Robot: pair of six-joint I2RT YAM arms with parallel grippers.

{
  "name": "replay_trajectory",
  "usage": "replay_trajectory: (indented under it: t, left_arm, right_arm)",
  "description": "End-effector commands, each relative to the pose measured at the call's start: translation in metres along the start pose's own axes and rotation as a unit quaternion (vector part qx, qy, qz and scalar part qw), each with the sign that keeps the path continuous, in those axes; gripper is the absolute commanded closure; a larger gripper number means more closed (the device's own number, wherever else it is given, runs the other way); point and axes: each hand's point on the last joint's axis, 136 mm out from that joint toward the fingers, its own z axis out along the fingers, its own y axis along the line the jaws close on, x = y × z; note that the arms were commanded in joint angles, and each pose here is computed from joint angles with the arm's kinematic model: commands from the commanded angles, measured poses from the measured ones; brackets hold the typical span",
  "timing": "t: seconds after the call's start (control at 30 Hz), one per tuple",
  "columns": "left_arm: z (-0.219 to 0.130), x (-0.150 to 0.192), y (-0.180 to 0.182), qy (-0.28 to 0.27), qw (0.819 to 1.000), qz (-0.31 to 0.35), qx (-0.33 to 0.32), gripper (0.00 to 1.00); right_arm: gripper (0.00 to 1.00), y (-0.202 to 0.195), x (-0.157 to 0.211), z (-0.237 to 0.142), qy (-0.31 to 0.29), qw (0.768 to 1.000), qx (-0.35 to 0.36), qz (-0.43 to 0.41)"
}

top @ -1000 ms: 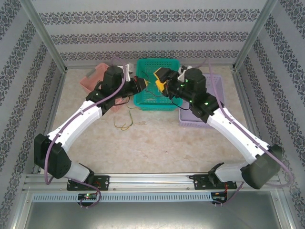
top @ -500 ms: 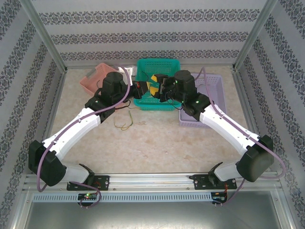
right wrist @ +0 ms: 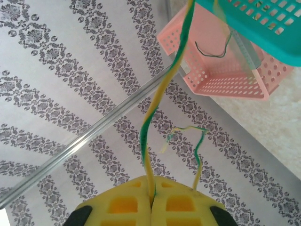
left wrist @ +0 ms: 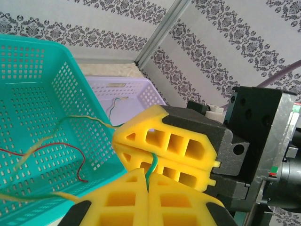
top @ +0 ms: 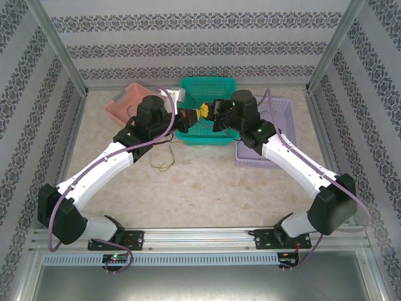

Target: Untangle the cables

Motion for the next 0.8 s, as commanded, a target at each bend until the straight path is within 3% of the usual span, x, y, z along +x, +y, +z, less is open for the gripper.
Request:
replay_trajectory:
  t: [0.0,0.23,0.37,0.43,0.5,0.53,0.57,0.6,0.67,0.77]
  left_arm:
    - [0.000,0.005,-0.039,0.025,0.997,-0.013,0.075,1.00]
    - [0.005,0.011,-0.080,0.118,0.967,-0.145,0.173,1.00]
    - [0.015,0.026,-0.096,0.200,0.926,-0.229,0.225,1.00]
    - [0.017,0.024,-0.103,0.211,0.911,-0.255,0.247,1.00]
    - [0.015,0.016,-0.099,0.193,0.911,-0.270,0.245,1.00]
    - [0.014,0.011,-0.091,0.179,0.918,-0.275,0.224,0.87]
    - [0.011,0.005,-0.082,0.161,0.926,-0.276,0.200,0.65]
    - [0.005,-0.002,-0.076,0.141,0.934,-0.273,0.183,0.52]
    - [-0.004,-0.013,-0.070,0.107,0.944,-0.270,0.158,0.40]
    - [-0.010,-0.024,-0.072,0.074,0.948,-0.267,0.155,0.38]
  right_arm:
    - [1.00,0.042,0.006,-0.002,0.020,0.995,-0.055,-0.082]
    - [1.00,0.101,0.004,-0.024,0.010,0.939,-0.093,-0.332]
    - [1.00,0.116,0.014,-0.030,0.024,0.885,-0.103,-0.453]
    - [1.00,0.118,0.016,-0.033,0.027,0.862,-0.104,-0.495]
    - [1.00,0.117,0.012,-0.038,0.027,0.853,-0.098,-0.513]
    - [1.00,0.117,0.009,-0.041,0.023,0.852,-0.095,-0.515]
    - [1.00,0.117,0.005,-0.045,0.018,0.851,-0.093,-0.517]
    - [1.00,0.118,0.002,-0.050,0.012,0.850,-0.092,-0.519]
    - [1.00,0.117,-0.002,-0.056,0.005,0.849,-0.086,-0.521]
    - [1.00,0.116,-0.007,-0.063,-0.004,0.853,-0.085,-0.516]
